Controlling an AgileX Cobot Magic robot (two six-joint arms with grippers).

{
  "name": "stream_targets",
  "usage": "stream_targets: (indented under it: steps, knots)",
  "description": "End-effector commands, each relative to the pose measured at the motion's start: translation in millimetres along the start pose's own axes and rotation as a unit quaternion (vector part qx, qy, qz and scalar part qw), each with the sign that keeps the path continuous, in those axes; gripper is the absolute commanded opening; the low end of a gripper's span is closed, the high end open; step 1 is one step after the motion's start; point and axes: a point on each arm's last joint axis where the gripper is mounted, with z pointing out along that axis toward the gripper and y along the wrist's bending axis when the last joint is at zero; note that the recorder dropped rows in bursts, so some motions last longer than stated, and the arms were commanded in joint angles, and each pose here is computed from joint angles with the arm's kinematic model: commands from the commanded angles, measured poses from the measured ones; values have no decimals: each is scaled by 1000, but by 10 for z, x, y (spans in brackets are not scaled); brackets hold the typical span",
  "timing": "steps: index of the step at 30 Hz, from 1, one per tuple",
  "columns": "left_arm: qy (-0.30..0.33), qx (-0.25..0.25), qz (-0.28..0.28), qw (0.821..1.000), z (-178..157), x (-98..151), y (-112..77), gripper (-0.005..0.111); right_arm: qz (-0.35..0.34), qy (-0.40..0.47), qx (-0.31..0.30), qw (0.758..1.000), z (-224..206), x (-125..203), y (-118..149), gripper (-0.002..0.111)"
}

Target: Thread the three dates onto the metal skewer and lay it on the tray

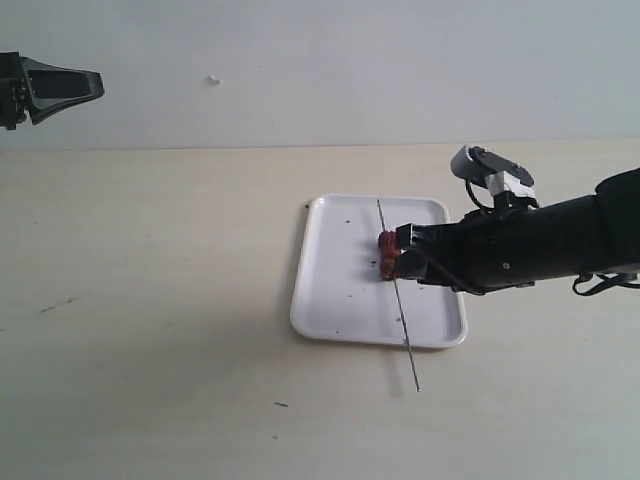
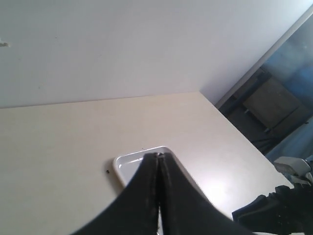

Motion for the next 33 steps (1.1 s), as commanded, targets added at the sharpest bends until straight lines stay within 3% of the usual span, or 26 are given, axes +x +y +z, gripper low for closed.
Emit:
stream_targets:
  steps: [1,7,11,14,16,17,19,22,25,26,30,33]
  knots:
    - [-16,5,20,1000,-64,-64,-193,0,-62,-32,0,998,-94,-153,90,34]
    - [-34,7,99,994,-238,-173,-691,0,-125,-73,57,988,-286,-283,112,28]
    - [-71,9,139,988,-418,-146,-1154,0,-186,-106,73,974,-537,-320,218,0]
    - [-82,-92,157,980,-588,-16,-1360,0,-209,-134,68,966,-768,-300,333,0]
    - [-90,-190,169,963,-708,41,-1450,0,-216,-155,63,962,-933,-273,409,0]
    - [-101,-253,183,945,-823,100,-1594,0,-226,-181,59,956,-1127,-225,490,0]
    - [-124,-287,206,927,-1005,262,-1891,0,-238,-216,51,945,-1401,-116,592,0]
    - [-153,-280,233,919,-1198,602,-2255,0,-251,-266,39,930,-1761,123,686,0]
    - [-210,-293,264,895,-1453,1043,-2596,0,-275,-331,12,903,-2151,546,745,0]
    - [-238,-316,275,876,-1562,1198,-2666,0,-280,-346,7,895,-2224,686,731,0]
    - [-316,-391,227,834,-1807,1535,-2617,0,-294,-396,-5,870,-2401,1005,694,0]
    - [-330,-383,237,829,-1827,1689,-2622,0,-281,-425,-32,860,-2524,1080,742,0]
